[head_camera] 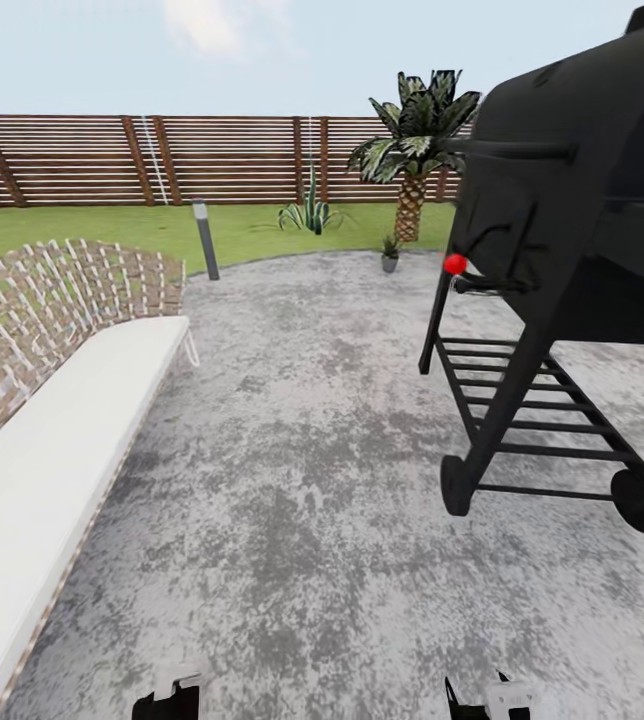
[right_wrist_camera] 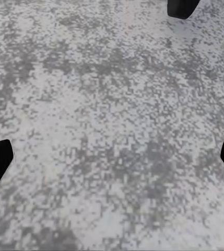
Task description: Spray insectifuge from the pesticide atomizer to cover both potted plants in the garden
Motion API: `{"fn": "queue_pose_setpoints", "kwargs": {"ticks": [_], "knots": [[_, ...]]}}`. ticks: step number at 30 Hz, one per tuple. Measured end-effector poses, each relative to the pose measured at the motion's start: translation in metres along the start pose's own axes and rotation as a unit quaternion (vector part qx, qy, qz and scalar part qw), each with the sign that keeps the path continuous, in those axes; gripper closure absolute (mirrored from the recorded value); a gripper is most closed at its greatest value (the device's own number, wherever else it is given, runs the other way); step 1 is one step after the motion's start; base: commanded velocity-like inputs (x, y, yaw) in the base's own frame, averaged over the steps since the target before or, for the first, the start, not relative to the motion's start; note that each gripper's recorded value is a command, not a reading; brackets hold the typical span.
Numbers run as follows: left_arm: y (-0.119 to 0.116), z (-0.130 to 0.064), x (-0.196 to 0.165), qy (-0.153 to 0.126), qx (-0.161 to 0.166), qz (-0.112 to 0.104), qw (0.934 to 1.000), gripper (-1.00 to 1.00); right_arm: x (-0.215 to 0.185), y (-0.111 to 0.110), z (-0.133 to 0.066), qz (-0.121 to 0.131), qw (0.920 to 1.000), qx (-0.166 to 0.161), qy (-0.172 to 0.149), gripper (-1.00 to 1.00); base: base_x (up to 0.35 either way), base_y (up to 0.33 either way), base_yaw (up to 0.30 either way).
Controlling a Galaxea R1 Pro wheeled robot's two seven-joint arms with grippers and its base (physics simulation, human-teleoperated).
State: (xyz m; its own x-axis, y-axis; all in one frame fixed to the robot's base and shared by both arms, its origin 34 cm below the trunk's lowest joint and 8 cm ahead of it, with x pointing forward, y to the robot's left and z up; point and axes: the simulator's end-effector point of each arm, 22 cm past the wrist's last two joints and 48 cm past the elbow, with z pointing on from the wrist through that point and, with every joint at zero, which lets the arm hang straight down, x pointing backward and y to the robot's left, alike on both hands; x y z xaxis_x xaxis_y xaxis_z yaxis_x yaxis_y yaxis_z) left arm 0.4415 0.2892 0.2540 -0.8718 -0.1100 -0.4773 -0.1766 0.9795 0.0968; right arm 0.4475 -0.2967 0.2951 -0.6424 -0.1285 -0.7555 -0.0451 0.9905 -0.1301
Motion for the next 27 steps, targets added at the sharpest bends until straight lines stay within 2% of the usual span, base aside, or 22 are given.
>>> {"fn": "queue_pose_setpoints", "kwargs": {"ticks": [14,27], "knots": [[-0.0003,0.0000,-0.0003,-0.001,0.001,0.000,1.0000,1.00,-0.0001,-0.0003,0.0000,0.000,1.0000,0.001,0.000,-1.00,0.291,0.192,0.000],[-0.0011,0.0000,-0.0004,-0.001,0.003,0.000,1.0000,1.00,-0.0002,-0.0003,0.0000,0.000,1.0000,0.001,0.000,-1.00,0.330,0.047,0.000]]}}
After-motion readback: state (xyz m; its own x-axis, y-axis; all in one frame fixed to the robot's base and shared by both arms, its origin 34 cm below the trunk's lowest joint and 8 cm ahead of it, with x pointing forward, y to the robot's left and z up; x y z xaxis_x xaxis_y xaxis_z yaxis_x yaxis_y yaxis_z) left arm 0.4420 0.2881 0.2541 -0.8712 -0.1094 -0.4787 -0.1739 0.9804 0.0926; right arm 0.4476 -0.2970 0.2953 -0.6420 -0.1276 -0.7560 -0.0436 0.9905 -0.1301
